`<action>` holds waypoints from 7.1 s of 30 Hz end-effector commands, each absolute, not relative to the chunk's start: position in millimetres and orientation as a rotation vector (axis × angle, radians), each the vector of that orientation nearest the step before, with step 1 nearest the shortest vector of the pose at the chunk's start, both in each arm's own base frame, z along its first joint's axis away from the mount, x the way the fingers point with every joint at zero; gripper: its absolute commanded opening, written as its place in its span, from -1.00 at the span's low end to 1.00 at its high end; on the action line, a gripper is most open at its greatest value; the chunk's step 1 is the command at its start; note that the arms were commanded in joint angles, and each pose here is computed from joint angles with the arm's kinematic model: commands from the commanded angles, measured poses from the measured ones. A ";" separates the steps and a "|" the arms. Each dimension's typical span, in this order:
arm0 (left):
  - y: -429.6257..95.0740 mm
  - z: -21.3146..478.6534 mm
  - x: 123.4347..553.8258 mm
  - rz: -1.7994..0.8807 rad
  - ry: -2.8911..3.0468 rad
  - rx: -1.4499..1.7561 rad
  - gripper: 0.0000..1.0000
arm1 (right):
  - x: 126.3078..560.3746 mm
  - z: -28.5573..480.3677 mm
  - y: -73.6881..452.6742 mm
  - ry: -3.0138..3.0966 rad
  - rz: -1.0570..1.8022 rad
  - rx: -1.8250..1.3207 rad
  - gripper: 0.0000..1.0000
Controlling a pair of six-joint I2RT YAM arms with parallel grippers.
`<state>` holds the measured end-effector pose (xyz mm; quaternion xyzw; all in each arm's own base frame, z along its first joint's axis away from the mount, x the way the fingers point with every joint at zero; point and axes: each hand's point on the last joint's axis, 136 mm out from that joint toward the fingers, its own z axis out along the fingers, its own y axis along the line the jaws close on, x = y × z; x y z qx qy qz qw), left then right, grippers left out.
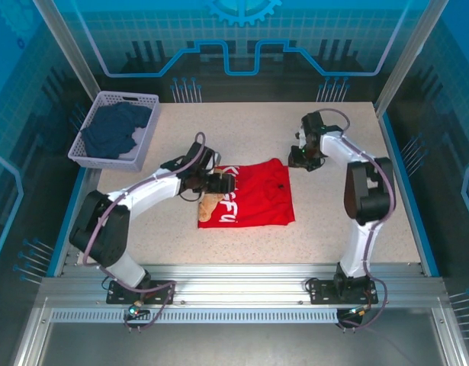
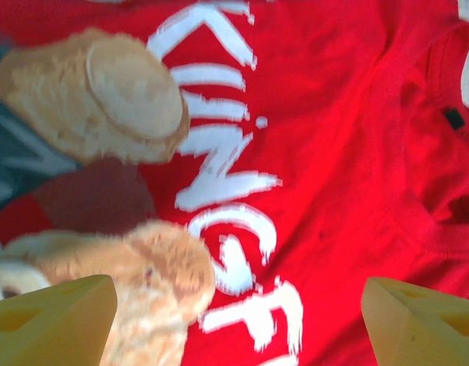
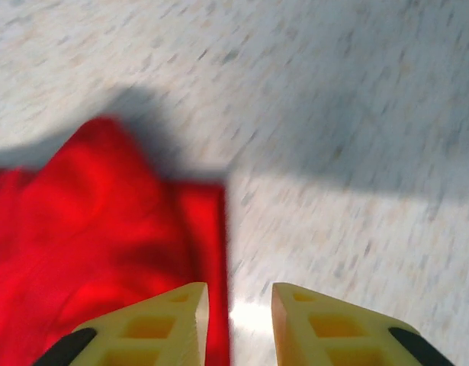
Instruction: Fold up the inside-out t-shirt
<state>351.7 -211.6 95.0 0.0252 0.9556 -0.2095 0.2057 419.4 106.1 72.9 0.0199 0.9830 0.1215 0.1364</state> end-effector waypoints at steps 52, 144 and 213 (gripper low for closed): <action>-215.7 62.8 492.6 -0.849 2.563 -0.052 0.45 | 437.9 45.8 132.3 2.861 0.582 0.045 -0.23; -188.2 235.0 290.9 -1.056 2.055 0.099 -1.00 | 271.7 219.7 204.4 2.315 0.758 -0.510 -0.91; -221.0 144.1 303.5 -0.899 2.174 0.200 -1.00 | 303.6 140.1 173.8 2.556 0.619 -0.419 -0.84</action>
